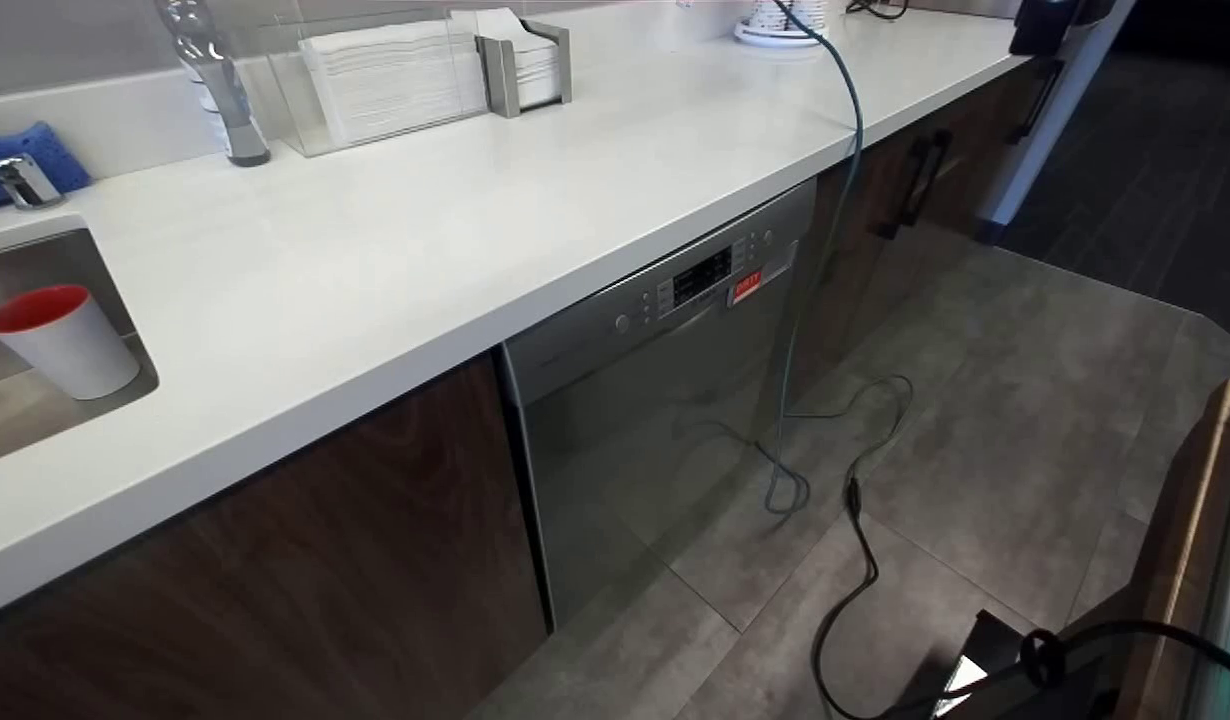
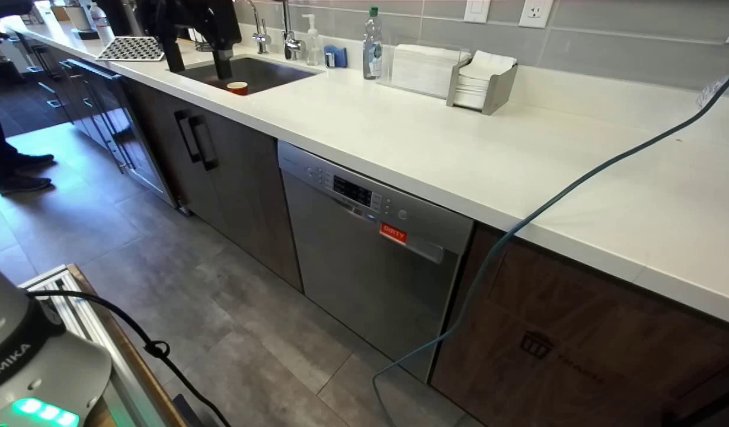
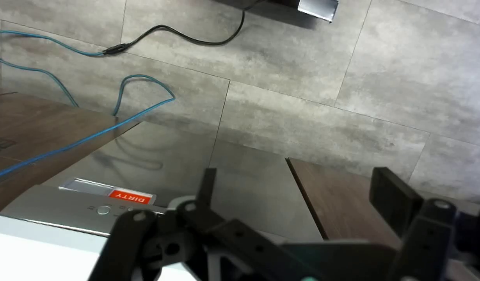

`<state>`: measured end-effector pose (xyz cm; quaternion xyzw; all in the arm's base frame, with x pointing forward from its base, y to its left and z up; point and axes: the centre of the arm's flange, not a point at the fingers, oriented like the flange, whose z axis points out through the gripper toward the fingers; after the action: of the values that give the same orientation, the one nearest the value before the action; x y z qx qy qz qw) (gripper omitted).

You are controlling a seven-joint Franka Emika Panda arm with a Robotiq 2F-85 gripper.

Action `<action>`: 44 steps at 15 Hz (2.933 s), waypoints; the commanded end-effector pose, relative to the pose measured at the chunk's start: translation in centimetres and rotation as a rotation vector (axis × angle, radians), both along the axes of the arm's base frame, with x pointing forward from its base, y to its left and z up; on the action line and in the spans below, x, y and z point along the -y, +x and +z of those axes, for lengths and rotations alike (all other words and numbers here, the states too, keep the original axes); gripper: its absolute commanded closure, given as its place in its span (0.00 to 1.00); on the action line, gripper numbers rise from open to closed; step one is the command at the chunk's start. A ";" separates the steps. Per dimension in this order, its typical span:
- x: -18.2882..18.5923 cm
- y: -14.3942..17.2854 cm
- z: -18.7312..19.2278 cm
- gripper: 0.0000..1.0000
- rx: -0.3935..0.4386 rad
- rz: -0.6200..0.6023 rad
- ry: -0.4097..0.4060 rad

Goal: Press a button on the dishwasher.

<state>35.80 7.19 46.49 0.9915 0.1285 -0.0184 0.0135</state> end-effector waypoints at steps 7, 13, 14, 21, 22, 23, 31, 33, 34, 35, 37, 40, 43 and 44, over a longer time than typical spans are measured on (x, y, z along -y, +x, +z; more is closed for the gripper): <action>0.8 0.7 -3.1 0.00 0.007 0.015 0.085; 2.2 2.2 -11.9 0.00 0.022 -0.025 0.275; 2.4 2.3 -13.3 0.00 0.026 -0.046 0.293; 4.0 4.2 -20.2 0.00 0.161 -0.223 0.464; 4.3 4.5 -20.9 0.00 0.181 -0.244 0.492; 4.5 4.7 -21.6 0.00 0.203 -0.269 0.515; 6.1 4.5 -21.2 0.00 0.264 -0.362 0.612; 6.1 4.9 -21.7 0.00 0.265 -0.352 0.611; 6.1 5.1 -21.8 0.00 0.265 -0.350 0.610; 6.0 5.1 -21.8 0.00 0.265 -0.349 0.610; 6.3 5.1 -22.7 0.00 0.241 -0.383 0.596; 6.8 5.1 -26.1 0.00 0.188 -0.476 0.603; 6.7 5.0 -28.8 0.00 0.153 -0.552 0.607; 6.6 5.1 -29.4 0.00 0.146 -0.575 0.616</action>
<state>39.59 0.24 19.96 0.9517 -0.1188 0.0978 -0.2656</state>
